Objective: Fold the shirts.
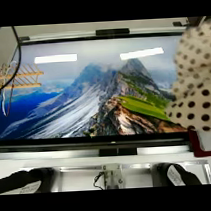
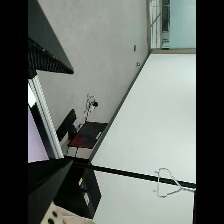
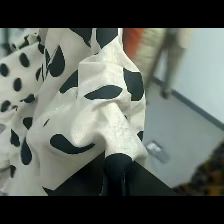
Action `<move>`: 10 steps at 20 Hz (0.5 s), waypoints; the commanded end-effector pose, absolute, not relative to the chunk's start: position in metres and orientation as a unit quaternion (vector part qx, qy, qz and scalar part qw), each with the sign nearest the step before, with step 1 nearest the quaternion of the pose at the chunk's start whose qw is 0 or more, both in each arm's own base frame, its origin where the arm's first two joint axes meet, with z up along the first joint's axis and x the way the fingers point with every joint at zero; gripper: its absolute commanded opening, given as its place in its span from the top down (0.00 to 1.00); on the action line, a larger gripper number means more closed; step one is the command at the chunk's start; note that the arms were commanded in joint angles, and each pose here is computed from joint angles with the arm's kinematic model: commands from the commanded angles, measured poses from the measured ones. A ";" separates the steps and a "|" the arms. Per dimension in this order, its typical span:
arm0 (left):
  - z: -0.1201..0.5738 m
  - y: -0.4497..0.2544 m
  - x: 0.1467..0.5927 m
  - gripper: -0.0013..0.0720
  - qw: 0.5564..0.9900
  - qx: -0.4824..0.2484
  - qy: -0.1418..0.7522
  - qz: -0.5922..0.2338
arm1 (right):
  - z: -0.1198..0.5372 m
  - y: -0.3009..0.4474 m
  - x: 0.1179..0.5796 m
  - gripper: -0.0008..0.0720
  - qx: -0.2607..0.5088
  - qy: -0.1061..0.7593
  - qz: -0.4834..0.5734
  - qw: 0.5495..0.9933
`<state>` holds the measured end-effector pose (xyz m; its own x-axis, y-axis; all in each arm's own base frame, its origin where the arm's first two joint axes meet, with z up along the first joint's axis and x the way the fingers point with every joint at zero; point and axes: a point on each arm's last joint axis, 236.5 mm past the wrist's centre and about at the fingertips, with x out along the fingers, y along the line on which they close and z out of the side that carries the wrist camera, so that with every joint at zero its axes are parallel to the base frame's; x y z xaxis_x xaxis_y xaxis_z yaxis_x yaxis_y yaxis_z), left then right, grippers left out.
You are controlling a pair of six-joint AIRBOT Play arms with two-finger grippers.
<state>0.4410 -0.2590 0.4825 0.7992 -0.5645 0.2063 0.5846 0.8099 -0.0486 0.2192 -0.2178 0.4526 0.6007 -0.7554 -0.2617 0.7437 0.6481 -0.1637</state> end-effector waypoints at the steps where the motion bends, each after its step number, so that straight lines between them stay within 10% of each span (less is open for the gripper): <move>1: 0.482 -0.258 0.441 0.11 0.948 -0.052 -0.092 -0.301 | 0.453 -0.243 0.190 0.93 -0.003 0.151 -0.471 0.869; 10: 0.482 -0.258 0.441 0.11 0.948 -0.052 -0.091 -0.302 | 0.466 -0.325 0.226 0.93 0.021 0.059 -0.523 0.850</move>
<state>0.4414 -0.2586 0.4819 0.8010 -0.5628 0.2040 0.5816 0.8123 -0.0427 0.2159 -0.2994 0.4553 0.4582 -0.8668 -0.1967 0.8750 0.4788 -0.0714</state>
